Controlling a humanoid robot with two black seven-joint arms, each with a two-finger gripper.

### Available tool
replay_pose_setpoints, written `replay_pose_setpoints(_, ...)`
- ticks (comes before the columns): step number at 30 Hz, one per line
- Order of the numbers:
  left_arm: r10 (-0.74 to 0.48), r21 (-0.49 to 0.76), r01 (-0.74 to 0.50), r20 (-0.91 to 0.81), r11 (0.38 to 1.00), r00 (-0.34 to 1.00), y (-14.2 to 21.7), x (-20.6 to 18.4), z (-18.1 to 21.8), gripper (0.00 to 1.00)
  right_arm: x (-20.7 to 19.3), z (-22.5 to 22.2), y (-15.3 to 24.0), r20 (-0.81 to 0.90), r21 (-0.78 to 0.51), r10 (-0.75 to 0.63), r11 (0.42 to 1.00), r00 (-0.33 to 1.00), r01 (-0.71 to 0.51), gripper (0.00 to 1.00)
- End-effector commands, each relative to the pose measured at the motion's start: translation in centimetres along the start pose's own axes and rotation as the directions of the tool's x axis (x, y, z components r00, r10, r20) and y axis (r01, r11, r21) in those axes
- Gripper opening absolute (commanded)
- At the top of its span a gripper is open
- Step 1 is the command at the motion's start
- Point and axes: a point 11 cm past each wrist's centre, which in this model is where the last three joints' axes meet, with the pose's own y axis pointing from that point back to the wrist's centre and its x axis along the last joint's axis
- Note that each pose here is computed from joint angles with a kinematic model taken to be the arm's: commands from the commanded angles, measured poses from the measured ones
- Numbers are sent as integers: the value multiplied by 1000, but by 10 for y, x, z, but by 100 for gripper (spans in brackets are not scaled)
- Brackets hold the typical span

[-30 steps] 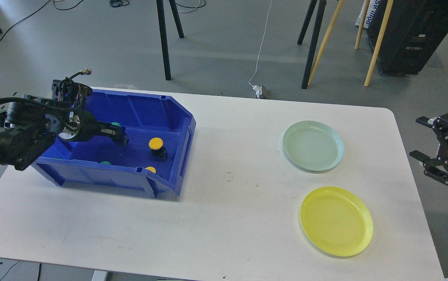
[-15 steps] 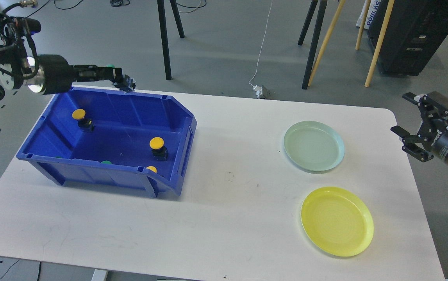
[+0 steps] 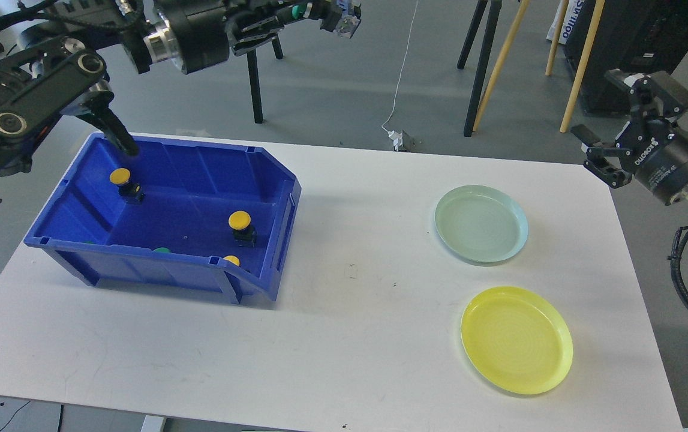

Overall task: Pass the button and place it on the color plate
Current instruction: 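Raise the button and pass it from the left gripper to the right gripper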

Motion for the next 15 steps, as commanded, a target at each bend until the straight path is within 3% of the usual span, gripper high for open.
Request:
replay_pose_setpoints(1,-23,-47,19,-74,999,997,-32,-20,3,32,-29,-10,-15,38,57,-61,997,997,58,98)
replay_pose_setpoints(7,-65,-101,52,-133,994,989,-77,-49,17,32,-75,-22,-34,77,121,-163,981,984,153,99)
replay_pose_setpoints(15,-118,-146,98,-138,984,983,-105,-72,38,31,-87,-36,-49,67,164,-181,972,981,168,99)
